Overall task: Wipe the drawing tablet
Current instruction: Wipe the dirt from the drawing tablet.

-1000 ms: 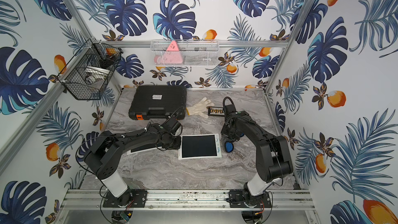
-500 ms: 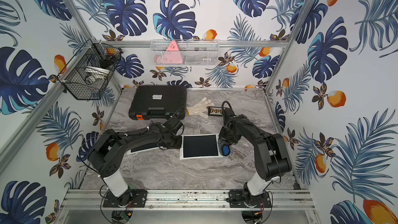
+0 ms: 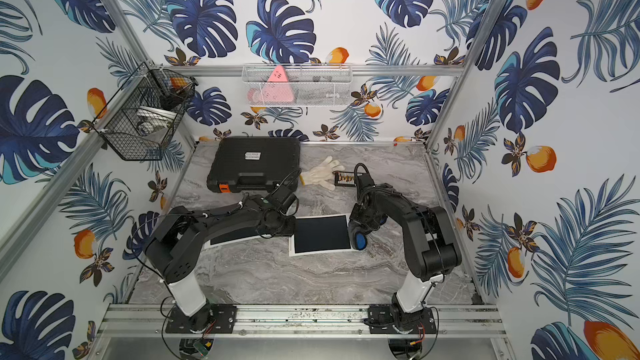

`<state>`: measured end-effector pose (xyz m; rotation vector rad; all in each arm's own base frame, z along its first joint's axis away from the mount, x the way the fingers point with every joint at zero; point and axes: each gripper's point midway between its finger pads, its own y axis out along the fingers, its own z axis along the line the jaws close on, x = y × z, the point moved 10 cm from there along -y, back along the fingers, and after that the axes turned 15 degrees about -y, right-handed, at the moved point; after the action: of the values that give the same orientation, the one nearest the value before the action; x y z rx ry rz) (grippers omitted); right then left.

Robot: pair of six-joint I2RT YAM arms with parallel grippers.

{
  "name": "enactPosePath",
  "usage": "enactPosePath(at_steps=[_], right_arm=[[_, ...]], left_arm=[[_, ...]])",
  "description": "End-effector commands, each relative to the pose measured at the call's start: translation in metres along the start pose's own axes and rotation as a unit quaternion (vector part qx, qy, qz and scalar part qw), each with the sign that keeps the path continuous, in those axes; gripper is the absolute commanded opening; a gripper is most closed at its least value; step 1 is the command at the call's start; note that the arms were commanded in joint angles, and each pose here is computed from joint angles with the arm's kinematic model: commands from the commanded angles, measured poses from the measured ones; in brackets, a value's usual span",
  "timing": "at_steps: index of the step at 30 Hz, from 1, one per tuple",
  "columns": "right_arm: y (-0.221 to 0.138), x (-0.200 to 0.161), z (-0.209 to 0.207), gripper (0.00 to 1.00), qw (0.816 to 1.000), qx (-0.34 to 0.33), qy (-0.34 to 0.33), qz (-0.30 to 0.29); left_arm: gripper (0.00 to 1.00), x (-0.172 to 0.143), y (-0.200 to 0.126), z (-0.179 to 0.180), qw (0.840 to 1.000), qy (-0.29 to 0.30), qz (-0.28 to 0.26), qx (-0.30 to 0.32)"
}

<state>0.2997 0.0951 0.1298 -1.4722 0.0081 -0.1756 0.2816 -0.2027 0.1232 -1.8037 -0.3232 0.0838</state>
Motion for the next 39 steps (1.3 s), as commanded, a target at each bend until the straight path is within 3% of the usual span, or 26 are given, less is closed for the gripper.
enactPosePath(at_steps=[1,8,16,28,36,39], right_arm=[[0.000,0.005,0.003,0.00,1.000,0.009,-0.005,-0.007],[-0.001,0.006,0.005,0.00,1.000,0.014,-0.007,-0.007],[-0.003,0.008,0.008,0.00,1.000,-0.002,-0.022,-0.013],[0.015,0.021,0.062,0.00,0.997,0.035,-0.071,-0.003],[0.022,0.033,0.009,0.00,0.999,-0.028,-0.025,0.005],[0.015,0.034,0.008,0.00,0.998,-0.035,-0.045,-0.005]], left_arm=[[0.33,-0.001,0.003,-0.001,1.000,0.002,0.003,-0.001],[0.31,-0.002,0.011,0.002,1.000,0.007,0.004,0.023],[0.21,-0.007,0.017,0.008,0.999,0.016,0.000,0.049],[0.19,-0.013,0.024,0.015,0.998,0.016,0.006,0.058],[0.19,-0.014,0.026,0.017,0.998,0.017,0.009,0.064],[0.19,-0.014,0.028,0.017,0.998,0.017,0.012,0.065]])
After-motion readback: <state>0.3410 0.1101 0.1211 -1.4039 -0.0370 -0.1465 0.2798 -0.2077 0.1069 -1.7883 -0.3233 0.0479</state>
